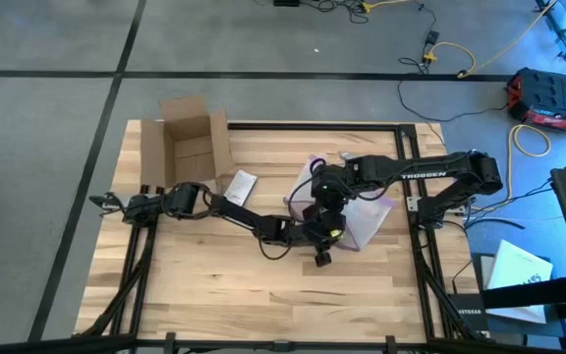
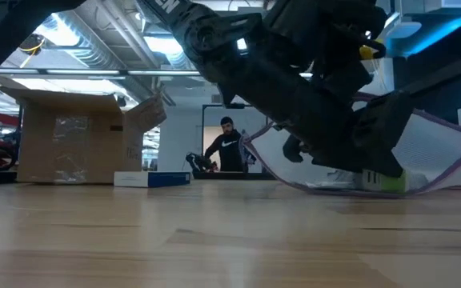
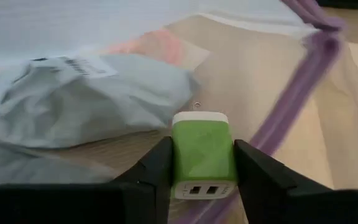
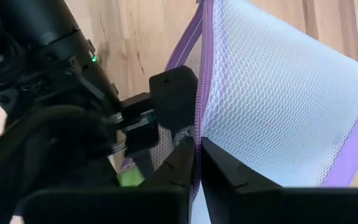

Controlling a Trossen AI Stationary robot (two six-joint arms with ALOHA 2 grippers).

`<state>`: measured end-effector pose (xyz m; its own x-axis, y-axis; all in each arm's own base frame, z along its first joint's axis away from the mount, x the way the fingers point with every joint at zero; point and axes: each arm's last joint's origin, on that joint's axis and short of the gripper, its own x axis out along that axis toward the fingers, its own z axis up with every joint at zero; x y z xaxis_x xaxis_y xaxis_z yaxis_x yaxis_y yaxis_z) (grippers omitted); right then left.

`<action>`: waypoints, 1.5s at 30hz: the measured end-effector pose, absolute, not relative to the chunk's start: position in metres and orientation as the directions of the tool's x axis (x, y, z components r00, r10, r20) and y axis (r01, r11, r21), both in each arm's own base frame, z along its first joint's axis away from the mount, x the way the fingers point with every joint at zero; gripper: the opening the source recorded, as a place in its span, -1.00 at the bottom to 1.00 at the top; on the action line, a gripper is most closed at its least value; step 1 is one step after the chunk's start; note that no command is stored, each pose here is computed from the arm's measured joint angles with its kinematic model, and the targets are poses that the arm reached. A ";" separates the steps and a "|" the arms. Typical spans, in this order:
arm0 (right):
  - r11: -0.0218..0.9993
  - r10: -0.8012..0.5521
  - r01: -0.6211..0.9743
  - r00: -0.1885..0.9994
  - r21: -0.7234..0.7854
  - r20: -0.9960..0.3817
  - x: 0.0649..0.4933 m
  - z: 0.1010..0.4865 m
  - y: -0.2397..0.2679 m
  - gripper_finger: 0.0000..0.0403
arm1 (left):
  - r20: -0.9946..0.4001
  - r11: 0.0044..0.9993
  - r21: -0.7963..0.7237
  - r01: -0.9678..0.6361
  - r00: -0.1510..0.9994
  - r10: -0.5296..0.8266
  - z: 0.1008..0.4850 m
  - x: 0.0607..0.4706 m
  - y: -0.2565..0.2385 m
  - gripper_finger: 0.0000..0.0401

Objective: Unpack boxes
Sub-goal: Put the green charger adapter into the zip bag

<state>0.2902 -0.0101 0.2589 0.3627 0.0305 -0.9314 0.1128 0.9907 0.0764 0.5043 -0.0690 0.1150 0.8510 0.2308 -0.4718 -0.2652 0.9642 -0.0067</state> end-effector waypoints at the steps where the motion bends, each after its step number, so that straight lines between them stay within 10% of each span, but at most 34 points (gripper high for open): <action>1: 0.991 0.031 0.113 0.363 0.077 -0.931 0.290 0.259 -0.010 -0.95 | -0.467 0.958 -0.022 -0.286 0.850 0.243 0.115 0.504 -0.069 -0.40; 21: 0.991 0.031 0.113 0.367 0.077 -0.930 0.291 0.259 -0.010 -0.95 | -0.496 0.972 0.021 -0.235 0.841 0.214 0.114 0.500 -0.084 -0.40; 45: 0.991 0.028 0.110 0.421 0.081 -0.907 0.295 0.262 -0.010 -0.95 | -0.200 0.843 -0.310 -0.440 0.897 0.395 0.114 0.453 -0.070 -0.40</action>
<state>0.2955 -0.0105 0.2618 0.4206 0.0277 -0.9068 0.1097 0.9906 0.0811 0.4527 -0.0696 0.1140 0.8966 0.3950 -0.2004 -0.4405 0.8426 -0.3098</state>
